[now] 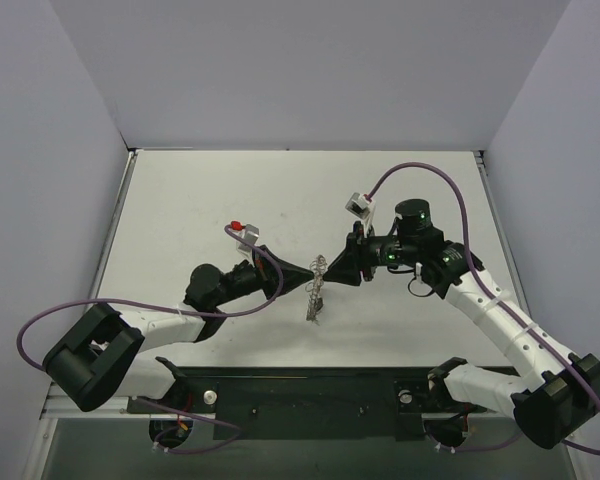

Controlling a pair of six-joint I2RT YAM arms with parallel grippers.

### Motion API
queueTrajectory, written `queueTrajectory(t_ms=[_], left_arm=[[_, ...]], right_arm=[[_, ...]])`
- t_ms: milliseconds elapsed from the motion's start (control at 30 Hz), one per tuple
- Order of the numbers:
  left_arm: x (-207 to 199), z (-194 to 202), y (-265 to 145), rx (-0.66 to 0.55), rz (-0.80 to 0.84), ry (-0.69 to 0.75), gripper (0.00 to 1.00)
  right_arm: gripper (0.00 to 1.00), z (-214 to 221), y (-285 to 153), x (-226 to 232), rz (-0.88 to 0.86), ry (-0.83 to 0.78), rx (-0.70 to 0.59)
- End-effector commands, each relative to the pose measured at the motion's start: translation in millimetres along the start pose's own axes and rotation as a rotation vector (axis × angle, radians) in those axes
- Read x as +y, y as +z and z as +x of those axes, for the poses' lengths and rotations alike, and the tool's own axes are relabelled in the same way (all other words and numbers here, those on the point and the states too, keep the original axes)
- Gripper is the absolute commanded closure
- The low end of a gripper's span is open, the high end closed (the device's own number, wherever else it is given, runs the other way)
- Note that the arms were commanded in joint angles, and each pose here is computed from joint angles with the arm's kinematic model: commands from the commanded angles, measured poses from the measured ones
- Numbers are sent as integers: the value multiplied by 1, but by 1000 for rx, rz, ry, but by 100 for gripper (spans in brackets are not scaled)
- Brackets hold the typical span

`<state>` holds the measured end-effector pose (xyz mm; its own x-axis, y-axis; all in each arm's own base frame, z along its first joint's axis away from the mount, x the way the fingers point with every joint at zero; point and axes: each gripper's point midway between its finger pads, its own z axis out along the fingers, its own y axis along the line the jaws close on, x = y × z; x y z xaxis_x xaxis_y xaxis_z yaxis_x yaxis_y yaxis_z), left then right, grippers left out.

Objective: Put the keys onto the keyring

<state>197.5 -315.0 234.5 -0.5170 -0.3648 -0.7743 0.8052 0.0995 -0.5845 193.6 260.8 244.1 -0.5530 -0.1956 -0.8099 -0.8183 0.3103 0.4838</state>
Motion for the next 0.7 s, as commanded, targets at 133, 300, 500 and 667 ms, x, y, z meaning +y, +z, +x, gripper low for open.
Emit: queueTrajectory(t_ms=[133,300,500,667], left_arm=[[-69,-66,-4,-254,259,220,100],[-70,-66,-4,-254,264,228,100],[-72,-66,-5,-255,268,236,100],[-73,-67,-5,-257,270,239,100]], right_arm=[[66,-3,6,-6,25,-4,-22],[68,-3,11,-4,20,14,-27],[70,1,15,-9,35,44,-26],[73,1,16,-11,40,55,-26]])
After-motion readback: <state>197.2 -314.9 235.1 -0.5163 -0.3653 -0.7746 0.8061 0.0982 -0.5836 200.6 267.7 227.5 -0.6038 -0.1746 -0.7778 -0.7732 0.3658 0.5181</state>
